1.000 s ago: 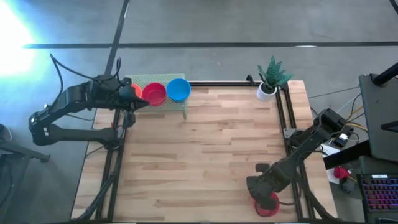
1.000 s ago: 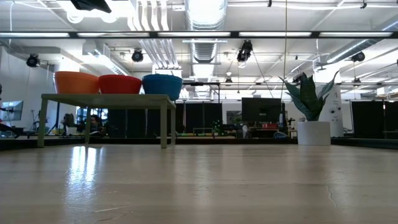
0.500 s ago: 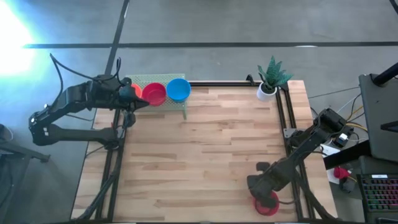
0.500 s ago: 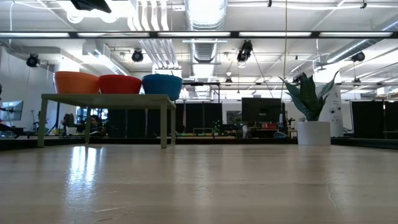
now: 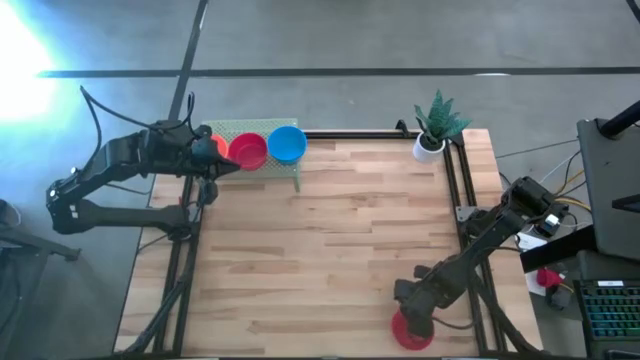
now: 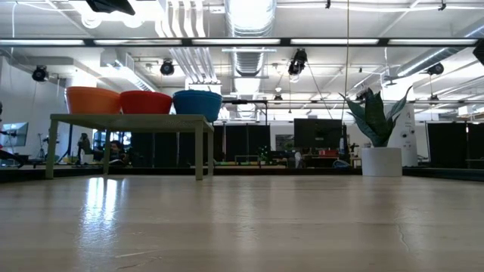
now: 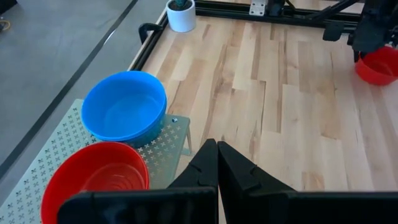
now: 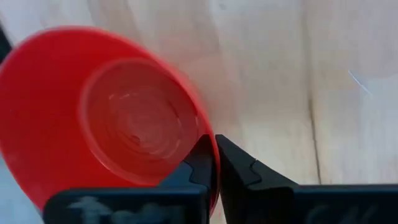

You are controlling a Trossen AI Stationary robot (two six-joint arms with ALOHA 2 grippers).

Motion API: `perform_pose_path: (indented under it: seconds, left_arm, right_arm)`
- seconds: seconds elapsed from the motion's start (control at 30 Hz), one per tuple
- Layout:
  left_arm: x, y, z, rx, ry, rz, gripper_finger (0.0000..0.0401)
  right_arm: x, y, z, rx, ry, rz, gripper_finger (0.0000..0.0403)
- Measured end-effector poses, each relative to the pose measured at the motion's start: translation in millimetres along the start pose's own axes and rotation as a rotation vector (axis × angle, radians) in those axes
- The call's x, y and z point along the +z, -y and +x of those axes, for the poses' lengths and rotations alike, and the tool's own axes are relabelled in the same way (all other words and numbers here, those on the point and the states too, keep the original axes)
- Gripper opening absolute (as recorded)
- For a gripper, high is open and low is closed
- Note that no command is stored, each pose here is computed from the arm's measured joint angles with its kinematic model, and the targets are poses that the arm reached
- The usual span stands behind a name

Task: Pick & Place Mini bowls
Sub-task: Stack the red bowl on the top of the other red bowls on the shelf

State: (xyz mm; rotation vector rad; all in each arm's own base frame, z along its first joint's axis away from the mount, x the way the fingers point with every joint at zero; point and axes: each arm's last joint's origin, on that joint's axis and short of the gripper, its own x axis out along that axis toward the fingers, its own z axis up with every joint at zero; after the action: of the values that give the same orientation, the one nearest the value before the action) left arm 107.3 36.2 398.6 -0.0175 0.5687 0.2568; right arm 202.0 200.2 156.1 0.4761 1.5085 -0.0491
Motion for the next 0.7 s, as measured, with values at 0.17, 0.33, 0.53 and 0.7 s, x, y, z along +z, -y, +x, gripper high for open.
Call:
perform_pose_path:
  seconds: [0.17, 0.33, 0.53, 0.7]
  left_arm:
    - [0.0, 0.0, 0.0, -0.001, 0.0, 0.0, 0.0]
    - [0.0, 0.0, 0.0, -0.001, 0.0, 0.0, 0.0]
    - [0.0, 0.1, 0.0, -0.002, 0.0, 0.0, 0.0]
    - [0.0, 0.1, 0.0, -0.002, 0.0, 0.002, 0.0]
  right_arm:
    - [1.1, -2.4, -1.5, 0.011, 0.008, 0.03, 0.0009]
    - [12.8, -15.8, -17.9, 0.09, 0.049, 0.018, 0.0009]
    - [42.6, -23.1, -46.5, 0.141, 0.17, -0.057, 0.0008]
    - [75.4, -16.0, -70.6, 0.141, 0.265, -0.067, 0.0008]
